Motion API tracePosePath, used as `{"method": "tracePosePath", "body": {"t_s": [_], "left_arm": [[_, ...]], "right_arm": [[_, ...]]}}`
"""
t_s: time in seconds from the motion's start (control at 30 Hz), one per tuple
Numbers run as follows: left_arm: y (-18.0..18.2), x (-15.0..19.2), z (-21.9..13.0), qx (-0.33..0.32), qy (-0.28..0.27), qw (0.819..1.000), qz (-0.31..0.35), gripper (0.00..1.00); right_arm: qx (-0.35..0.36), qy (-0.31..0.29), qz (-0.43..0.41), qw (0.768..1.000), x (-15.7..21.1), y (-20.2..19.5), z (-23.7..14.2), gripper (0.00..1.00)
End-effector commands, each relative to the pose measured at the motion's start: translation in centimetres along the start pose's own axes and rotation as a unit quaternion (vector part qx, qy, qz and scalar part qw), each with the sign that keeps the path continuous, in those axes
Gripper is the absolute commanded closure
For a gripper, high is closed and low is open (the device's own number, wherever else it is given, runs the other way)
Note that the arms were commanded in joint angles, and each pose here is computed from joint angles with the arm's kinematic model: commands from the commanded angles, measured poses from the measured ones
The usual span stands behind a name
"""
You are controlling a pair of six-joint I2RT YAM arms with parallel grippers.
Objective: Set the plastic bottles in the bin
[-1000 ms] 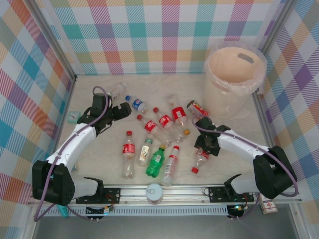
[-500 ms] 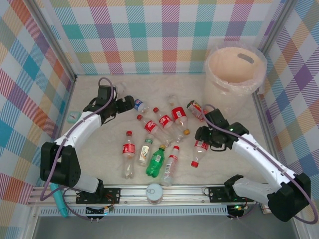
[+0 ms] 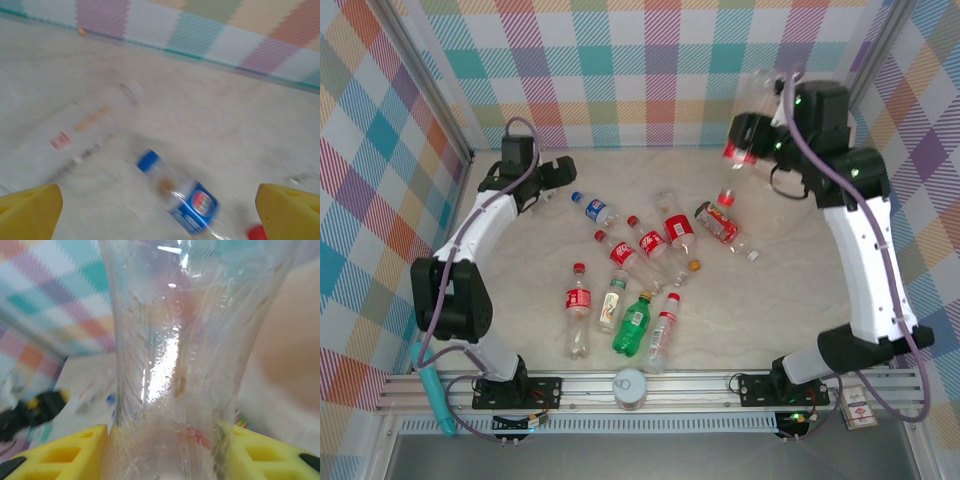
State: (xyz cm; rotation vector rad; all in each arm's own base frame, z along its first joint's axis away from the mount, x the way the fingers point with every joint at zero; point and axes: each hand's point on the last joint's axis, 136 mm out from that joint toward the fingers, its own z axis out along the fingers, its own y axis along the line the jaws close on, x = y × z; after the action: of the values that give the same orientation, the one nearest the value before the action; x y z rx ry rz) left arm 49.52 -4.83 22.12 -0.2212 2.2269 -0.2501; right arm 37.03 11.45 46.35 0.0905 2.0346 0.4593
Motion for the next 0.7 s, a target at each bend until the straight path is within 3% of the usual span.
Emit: {"method": "tracePosePath", "body": {"t_s": [0.0, 0.2, 0.43, 0.67], "left_arm": [[3.3, -1.2, 2.0, -0.05, -0.006, 0.998, 0.041, 0.01], [6.3, -1.5, 7.0, -0.058, 0.016, 0.997, 0.05, 0.02], [8.4, -1.5, 11.7, -0.043, 0.037, 0.996, 0.067, 0.01], [9.9, -0.8, 15.3, -0.041, 0.073, 0.994, 0.075, 0.0]], "right_arm": [[0.077, -0.029, -0.017, 0.996, -2.9, -4.7, 1.3, 0.49], [0.13, -0.086, 0.036, 0.987, -6.8, -11.3, 2.7, 0.5], [0.144, -0.087, 0.111, 0.979, -6.6, -17.2, 3.4, 0.51], [0.158, -0.103, 0.14, 0.972, -7.4, -19.9, 4.2, 0.5]]}}
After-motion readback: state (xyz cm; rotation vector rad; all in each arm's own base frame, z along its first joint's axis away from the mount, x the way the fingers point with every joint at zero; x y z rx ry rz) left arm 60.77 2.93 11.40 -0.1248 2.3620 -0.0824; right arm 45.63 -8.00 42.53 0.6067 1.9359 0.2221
